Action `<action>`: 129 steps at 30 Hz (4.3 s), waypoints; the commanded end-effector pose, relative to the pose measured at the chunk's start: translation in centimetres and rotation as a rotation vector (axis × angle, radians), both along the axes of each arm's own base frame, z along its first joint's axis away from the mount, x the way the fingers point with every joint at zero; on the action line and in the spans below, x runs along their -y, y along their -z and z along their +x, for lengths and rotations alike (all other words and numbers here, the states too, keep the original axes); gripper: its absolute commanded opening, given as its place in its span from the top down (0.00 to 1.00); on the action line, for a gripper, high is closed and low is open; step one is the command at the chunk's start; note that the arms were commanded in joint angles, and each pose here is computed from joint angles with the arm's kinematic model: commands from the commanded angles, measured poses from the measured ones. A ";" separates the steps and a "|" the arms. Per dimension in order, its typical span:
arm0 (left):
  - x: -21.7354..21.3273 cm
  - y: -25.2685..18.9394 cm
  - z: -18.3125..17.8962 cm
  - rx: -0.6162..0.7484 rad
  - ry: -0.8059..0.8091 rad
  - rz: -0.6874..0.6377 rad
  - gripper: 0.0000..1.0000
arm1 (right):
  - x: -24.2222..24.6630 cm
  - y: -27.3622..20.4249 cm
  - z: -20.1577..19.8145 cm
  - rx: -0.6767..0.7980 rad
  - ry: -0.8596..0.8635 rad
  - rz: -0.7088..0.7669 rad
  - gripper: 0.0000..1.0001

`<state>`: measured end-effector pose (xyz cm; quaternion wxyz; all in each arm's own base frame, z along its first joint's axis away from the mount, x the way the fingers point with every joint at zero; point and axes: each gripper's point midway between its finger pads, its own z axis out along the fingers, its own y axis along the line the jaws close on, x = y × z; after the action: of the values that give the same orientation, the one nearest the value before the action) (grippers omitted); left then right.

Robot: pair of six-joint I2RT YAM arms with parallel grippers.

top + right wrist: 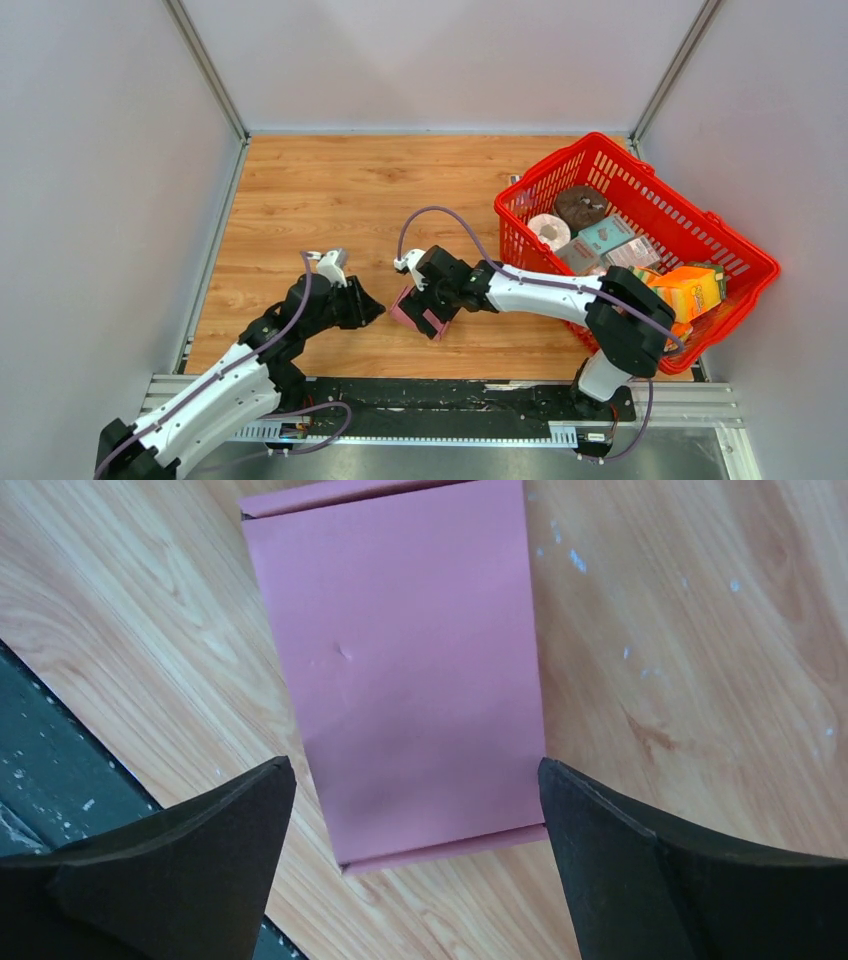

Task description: Fold the paper box

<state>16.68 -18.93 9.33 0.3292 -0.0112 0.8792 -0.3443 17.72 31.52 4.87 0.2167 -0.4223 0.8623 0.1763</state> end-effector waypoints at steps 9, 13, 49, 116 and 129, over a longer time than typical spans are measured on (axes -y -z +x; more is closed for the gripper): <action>-2.2 -2.6 -0.2 0.099 -0.045 0.045 0.59 | -1.4 2.0 3.4 0.206 0.033 -0.178 0.00; -3.4 -1.7 0.2 0.083 -0.110 0.079 0.59 | -4.2 0.0 5.5 0.284 0.045 -0.103 0.00; 12.1 1.8 4.8 0.000 0.235 0.883 0.53 | 15.4 -27.1 -0.3 0.546 0.553 0.563 0.00; -6.0 -1.7 17.1 -0.280 -0.270 0.496 0.59 | 13.6 -25.0 0.0 0.534 0.492 0.539 0.00; -3.9 5.7 18.5 -0.483 -0.432 0.269 0.96 | 14.5 -25.7 -0.4 0.535 0.508 0.554 0.00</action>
<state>33.67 -17.82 2.78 0.1550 -0.1329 0.9729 -0.1084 17.40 17.52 28.49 0.5532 -0.1707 0.7877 0.2106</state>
